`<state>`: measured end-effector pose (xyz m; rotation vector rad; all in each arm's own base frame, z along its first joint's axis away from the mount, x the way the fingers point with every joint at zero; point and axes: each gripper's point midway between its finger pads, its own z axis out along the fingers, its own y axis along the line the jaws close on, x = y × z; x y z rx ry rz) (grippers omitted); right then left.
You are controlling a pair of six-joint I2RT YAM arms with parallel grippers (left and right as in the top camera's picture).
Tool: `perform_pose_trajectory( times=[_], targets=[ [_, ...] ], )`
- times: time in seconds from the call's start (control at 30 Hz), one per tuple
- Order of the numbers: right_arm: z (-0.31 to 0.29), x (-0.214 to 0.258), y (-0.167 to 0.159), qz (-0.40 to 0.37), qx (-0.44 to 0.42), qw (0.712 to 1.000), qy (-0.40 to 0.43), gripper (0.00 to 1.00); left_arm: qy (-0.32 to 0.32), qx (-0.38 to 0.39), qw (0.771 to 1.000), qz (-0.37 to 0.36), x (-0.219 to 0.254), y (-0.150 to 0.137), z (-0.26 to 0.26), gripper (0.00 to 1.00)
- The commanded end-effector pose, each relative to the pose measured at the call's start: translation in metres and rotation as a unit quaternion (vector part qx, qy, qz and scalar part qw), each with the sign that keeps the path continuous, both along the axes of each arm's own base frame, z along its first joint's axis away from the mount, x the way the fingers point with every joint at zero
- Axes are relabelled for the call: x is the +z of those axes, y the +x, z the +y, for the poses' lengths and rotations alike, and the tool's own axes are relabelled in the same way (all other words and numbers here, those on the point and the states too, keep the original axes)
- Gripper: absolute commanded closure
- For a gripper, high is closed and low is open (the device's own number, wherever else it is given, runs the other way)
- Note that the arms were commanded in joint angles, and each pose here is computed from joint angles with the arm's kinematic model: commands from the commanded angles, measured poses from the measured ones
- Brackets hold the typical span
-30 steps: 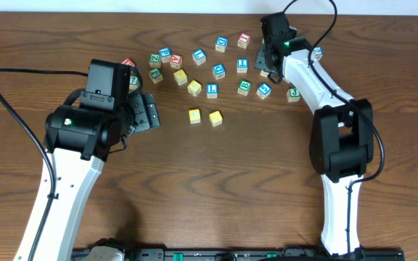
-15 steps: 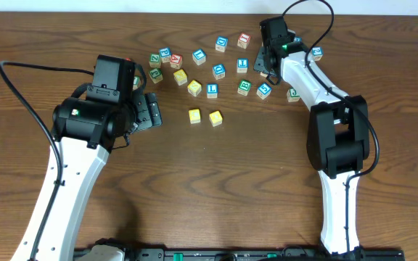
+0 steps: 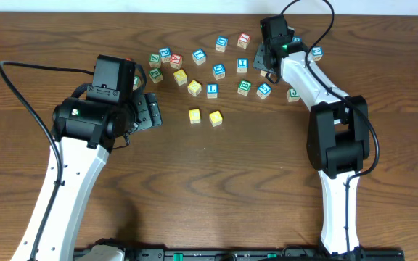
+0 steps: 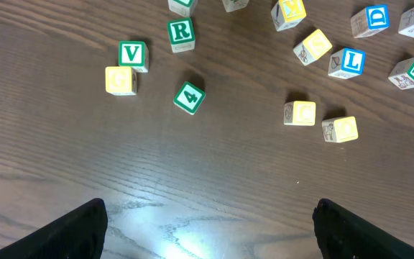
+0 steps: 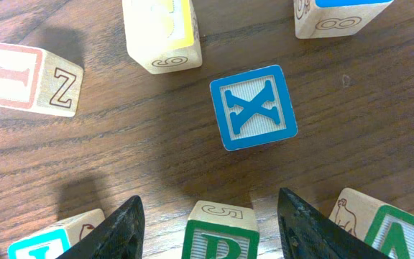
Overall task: Spell out CORL
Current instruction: 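Lower the right gripper onto the green R block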
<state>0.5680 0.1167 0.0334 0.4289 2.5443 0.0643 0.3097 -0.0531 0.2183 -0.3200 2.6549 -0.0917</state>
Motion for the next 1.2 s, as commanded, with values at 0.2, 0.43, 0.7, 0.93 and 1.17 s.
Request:
perform_pose_trajectory(
  times=[0.2, 0.43, 0.7, 0.93, 1.17],
  targets=[
    [0.002, -0.022, -0.001, 0.02, 0.01, 1.0, 0.001, 0.52, 0.003, 0.009, 1.0, -0.005, 0.004, 0.003, 0.003, 0.1],
    [0.002, -0.022, -0.001, 0.02, 0.015, 1.0, -0.002, 0.68, 0.003, 0.009, 1.0, -0.005, 0.004, 0.003, 0.003, 0.1],
    [0.002, -0.02, -0.006, 0.029, 0.027, 0.999, -0.006, 0.72, 0.003, 0.009, 1.0, -0.005, 0.004, 0.003, 0.003, 0.1],
    [0.003, 0.012, -0.007, 0.013, 0.048, 0.999, -0.013, 0.73, 0.003, 0.009, 1.0, -0.005, 0.004, 0.003, 0.003, 0.1],
    [0.006, 0.06, -0.012, -0.012, 0.085, 0.996, -0.018, 0.72, 0.003, 0.009, 1.0, -0.005, 0.004, 0.003, 0.003, 0.1]
  ],
)
